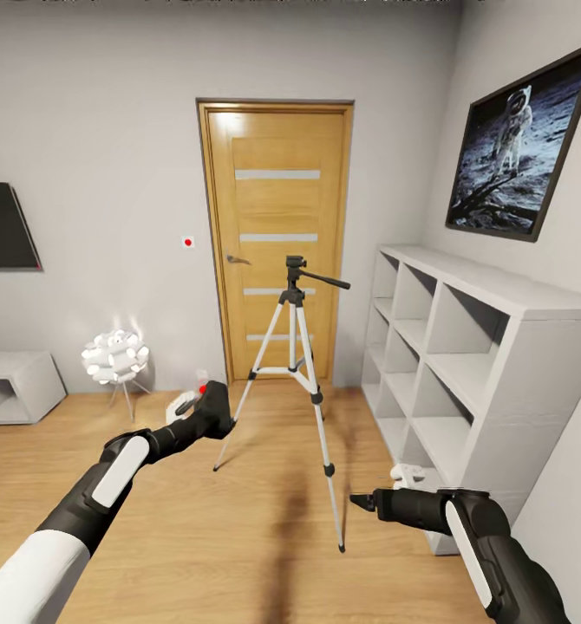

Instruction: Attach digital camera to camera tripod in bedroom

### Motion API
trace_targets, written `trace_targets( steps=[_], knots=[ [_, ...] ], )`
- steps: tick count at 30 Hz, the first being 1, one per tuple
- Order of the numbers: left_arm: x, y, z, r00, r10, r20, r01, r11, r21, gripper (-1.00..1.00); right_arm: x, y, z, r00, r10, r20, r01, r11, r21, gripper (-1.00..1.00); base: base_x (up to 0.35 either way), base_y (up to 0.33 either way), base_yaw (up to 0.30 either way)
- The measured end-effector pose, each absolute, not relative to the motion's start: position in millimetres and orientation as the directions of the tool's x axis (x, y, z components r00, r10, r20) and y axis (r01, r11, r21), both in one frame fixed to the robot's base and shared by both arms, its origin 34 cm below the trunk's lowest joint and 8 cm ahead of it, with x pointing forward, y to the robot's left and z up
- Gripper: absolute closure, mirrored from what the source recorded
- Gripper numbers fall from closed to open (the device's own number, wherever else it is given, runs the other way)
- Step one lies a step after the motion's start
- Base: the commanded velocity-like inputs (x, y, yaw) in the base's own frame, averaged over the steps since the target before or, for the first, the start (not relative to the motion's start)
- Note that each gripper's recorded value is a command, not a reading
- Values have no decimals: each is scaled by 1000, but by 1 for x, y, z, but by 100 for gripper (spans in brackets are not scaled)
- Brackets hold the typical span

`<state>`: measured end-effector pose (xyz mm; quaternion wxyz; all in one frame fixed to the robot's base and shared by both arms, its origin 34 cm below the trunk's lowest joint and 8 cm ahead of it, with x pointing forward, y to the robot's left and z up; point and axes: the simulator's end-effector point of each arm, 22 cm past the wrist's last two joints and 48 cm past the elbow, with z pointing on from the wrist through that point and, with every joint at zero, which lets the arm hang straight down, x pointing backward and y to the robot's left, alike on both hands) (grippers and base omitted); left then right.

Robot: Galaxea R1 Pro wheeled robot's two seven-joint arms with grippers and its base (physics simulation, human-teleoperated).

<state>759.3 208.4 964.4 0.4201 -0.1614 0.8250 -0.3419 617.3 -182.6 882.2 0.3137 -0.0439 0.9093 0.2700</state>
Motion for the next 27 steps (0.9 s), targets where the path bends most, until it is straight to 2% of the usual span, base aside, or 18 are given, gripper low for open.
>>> trace_targets(
  steps=[7, 9, 10, 12, 13, 14, 18, 21, 27],
  knots=[
    [736, 227, 893, -677, -502, -538, -117, 795, -595, 100, 574, -193, 795, -904, 69, -423, -147, 877, 458, -100, 0, 0, 0],
    [708, 240, 838, -733, -503, -458, -216, 811, -544, 100, 553, -201, 760, -927, 37, -373, -132, 899, 418, -100, 0, 0, 0],
    [693, 238, 811, -743, -522, -419, -269, 806, -528, 100, 526, -218, 717, -940, -40, -338, -157, 932, 326, -100, 0, 0, 0],
    [605, 260, 714, -793, -556, -250, -441, 806, -394, 100, 477, -225, 673, -968, -86, -234, -155, 942, 298, -100, 0, 0, 0],
    [584, 263, 697, -795, -565, -223, -472, 805, -359, 100, 464, -226, 664, -972, -96, -214, -157, 944, 291, -100, 0, 0, 0],
    [587, 258, 696, -777, -571, -263, -470, 806, -361, 100, 439, -232, 644, -976, -119, -182, -165, 951, 262, -100, 0, 0, 0],
    [516, 255, 653, -807, -538, -242, -479, 837, -264, 100, 371, -250, 605, -982, -151, -112, -169, 970, 173, -100, 0, 0, 0],
    [460, 248, 629, -841, -504, -197, -465, 859, -212, 100, 344, -260, 594, -981, -160, -107, -172, 978, 116, -100, 0, 0, 0],
    [368, 222, 602, -898, -414, -149, -393, 907, -149, 100, 327, -283, 590, -965, -176, -195, -176, 984, -15, -100, 0, 0, 0]
  ],
)
